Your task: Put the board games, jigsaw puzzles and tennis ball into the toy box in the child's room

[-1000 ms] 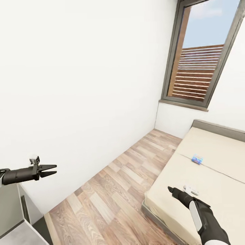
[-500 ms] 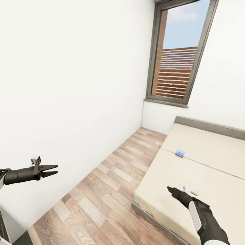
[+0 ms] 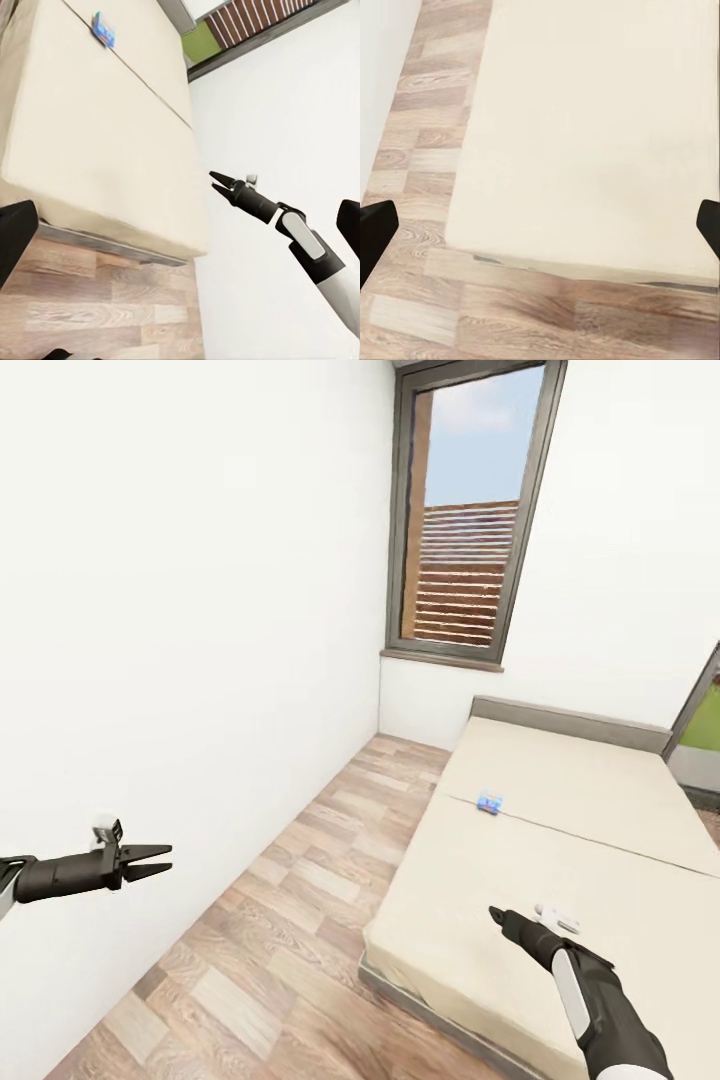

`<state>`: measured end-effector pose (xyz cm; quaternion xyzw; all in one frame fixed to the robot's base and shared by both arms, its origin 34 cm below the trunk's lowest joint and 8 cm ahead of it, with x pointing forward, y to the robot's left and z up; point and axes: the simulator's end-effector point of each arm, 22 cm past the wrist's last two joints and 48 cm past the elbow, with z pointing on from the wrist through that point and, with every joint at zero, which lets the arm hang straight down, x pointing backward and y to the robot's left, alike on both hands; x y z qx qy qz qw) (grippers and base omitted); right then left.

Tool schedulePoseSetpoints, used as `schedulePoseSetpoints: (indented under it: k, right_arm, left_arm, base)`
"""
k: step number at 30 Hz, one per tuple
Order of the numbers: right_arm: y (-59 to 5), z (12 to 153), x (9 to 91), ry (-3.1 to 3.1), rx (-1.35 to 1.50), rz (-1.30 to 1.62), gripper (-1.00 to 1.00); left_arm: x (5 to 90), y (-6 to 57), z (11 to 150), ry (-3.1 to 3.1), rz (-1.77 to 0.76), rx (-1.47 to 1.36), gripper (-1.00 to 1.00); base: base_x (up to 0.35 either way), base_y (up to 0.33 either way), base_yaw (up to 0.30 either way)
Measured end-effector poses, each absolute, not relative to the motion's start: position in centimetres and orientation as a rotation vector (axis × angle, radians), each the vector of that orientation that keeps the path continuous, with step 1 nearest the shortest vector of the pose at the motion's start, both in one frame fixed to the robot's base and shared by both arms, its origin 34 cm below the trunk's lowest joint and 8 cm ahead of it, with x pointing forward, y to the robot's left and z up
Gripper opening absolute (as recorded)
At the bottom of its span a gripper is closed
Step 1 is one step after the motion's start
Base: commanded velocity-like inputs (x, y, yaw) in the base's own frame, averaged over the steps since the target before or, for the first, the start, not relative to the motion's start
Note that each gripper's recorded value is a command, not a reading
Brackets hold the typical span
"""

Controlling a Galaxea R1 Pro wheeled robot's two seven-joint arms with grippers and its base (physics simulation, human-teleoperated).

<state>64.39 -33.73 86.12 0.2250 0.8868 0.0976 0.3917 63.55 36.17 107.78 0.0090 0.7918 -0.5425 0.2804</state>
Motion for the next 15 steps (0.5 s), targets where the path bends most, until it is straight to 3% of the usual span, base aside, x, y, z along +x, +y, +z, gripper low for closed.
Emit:
schedulePoseSetpoints:
  k: [15]
  right_arm:
    - [-33.49, 86.12, 64.44, 2.255, 0.561, 0.244, 1.0]
  left_arm:
    - [63.58, 36.18, 107.79, 2.122, -1.455, 0.023, 1.0]
  base:
    - [0.243, 0.019, -0.038]
